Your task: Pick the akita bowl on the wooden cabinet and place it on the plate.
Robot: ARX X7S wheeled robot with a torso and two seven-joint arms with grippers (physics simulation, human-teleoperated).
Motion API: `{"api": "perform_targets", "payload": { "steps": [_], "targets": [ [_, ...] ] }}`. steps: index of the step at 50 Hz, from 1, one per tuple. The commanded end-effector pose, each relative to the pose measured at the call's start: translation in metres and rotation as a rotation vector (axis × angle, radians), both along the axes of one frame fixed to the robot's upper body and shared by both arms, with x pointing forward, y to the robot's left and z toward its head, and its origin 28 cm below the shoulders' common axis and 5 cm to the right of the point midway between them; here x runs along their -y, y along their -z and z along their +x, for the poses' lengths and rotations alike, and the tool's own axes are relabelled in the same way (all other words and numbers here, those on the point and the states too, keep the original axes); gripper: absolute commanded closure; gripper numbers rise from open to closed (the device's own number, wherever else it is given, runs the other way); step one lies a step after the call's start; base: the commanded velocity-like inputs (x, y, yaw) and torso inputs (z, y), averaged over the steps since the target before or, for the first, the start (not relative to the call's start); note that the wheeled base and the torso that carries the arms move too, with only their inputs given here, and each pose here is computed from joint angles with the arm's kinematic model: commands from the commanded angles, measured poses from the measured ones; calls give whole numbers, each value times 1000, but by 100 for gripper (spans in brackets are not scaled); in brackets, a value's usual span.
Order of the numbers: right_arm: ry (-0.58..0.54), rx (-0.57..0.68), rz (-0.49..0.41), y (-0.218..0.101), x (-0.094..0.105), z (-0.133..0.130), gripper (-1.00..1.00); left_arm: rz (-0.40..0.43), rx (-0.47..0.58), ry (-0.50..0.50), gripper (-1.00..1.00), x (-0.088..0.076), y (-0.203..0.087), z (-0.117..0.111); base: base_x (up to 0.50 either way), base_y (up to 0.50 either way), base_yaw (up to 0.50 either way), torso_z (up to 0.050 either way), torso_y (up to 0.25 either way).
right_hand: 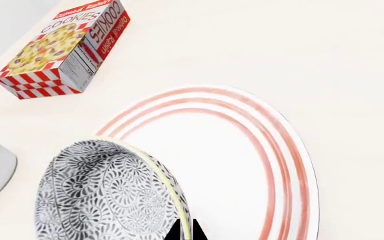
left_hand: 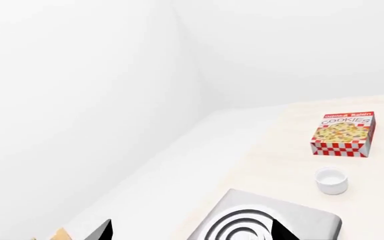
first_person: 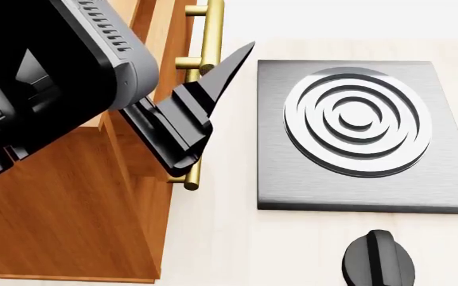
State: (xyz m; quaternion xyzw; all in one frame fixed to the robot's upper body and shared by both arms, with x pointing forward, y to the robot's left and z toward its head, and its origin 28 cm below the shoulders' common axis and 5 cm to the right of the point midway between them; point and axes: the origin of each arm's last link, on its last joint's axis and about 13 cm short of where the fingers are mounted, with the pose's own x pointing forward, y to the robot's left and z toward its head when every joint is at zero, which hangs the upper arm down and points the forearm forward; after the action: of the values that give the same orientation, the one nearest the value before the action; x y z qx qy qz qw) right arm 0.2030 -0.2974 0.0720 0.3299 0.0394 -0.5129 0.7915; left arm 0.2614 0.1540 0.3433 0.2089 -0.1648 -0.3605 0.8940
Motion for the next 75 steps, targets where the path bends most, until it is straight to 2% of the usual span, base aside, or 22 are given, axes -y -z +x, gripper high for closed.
{"api": "perform_targets", "payload": {
  "steps": [1,17,18,43,67,75],
  "targets": [
    [0,2,-1,2,1,3,100,-1,-4,-1,-100,0,2,1,0,0,0,0,0],
    [-2,-16,-11,7,2,5,100,-4,-12,-6,-100,-2,6,2,0,0,0,0,0],
    [-4,-16,-11,7,2,6,-100,-5,-13,-6,-100,-3,6,2,0,0,0,0,0],
    [-19,-15,-34,3,3,2,-100,-11,-12,-12,-100,-4,5,1,0,0,0,0,0],
    [-29,62,-105,-35,2,-13,-100,-16,-14,-17,-100,-6,7,0,0,0,0,0,0],
    [-35,121,-165,-57,-3,-18,-100,-18,-16,-17,-100,-6,8,1,0,0,0,0,0]
  ]
}}
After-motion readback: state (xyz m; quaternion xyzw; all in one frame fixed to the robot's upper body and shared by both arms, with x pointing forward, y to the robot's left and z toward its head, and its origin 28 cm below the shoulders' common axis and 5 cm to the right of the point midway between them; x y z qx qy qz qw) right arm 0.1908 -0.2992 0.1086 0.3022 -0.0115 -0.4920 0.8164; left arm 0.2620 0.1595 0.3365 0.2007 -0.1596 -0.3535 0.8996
